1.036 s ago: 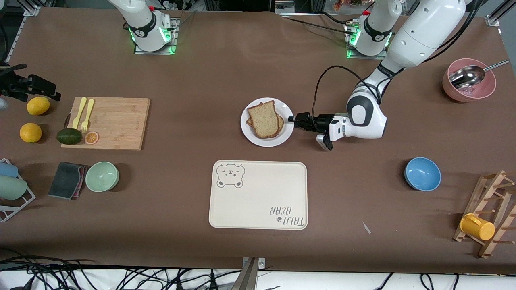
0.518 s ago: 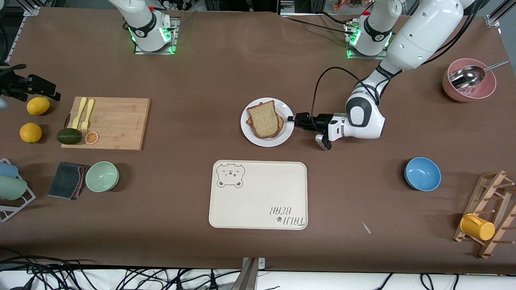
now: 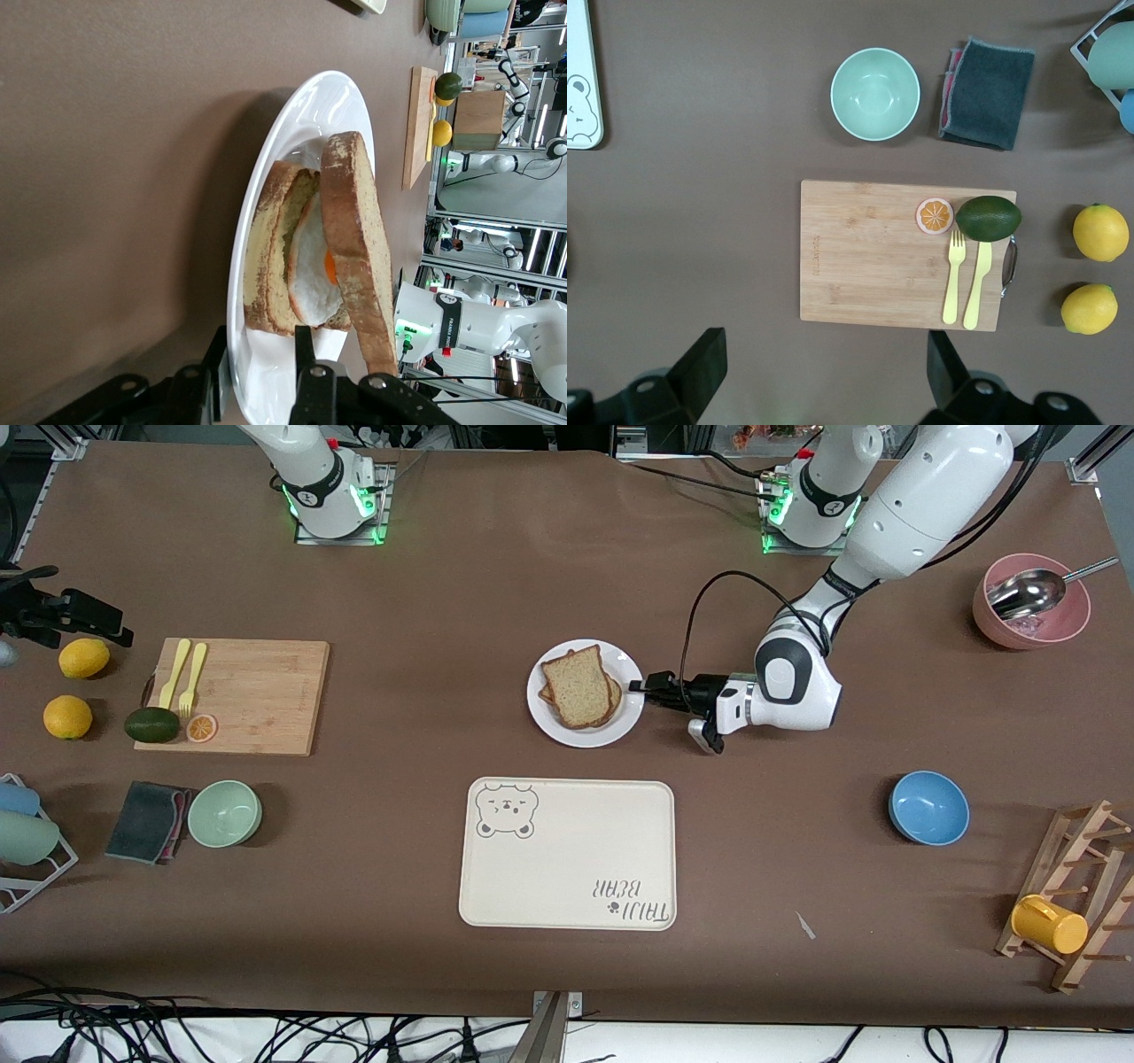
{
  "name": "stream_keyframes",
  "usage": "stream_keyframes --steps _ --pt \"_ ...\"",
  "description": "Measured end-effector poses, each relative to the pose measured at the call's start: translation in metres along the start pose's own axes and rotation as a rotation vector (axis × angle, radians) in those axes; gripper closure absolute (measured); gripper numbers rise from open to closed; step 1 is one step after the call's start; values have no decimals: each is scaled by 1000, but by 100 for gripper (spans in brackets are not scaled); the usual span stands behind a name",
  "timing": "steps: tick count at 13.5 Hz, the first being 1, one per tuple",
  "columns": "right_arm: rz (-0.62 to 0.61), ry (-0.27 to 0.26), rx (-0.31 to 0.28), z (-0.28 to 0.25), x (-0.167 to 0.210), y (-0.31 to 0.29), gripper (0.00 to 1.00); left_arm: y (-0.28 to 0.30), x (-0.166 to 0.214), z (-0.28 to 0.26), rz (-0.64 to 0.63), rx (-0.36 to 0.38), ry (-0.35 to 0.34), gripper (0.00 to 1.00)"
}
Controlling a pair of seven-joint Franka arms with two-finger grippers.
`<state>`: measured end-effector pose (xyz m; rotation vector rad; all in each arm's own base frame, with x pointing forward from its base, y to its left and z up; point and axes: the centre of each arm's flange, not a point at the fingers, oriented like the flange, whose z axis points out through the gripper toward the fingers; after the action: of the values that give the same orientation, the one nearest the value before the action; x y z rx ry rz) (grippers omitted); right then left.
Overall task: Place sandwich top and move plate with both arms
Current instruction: 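Close the left gripper on the plate rim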
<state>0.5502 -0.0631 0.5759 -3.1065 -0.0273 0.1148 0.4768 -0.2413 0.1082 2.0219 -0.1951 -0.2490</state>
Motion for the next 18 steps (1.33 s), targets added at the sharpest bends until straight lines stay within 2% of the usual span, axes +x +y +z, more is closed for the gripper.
stream_keyframes --steps 3,9,12,18 --pt "0 0 0 0 0 0 0 -3 -1 2 -5 -2 -3 67" --pt "0 0 0 0 0 0 0 -5 -1 3 -8 1 -2 76" --pt "0 0 0 0 0 0 0 -13 -2 3 -19 29 13 76" --pt "0 0 0 0 0 0 0 -13 -1 6 -18 27 11 76"
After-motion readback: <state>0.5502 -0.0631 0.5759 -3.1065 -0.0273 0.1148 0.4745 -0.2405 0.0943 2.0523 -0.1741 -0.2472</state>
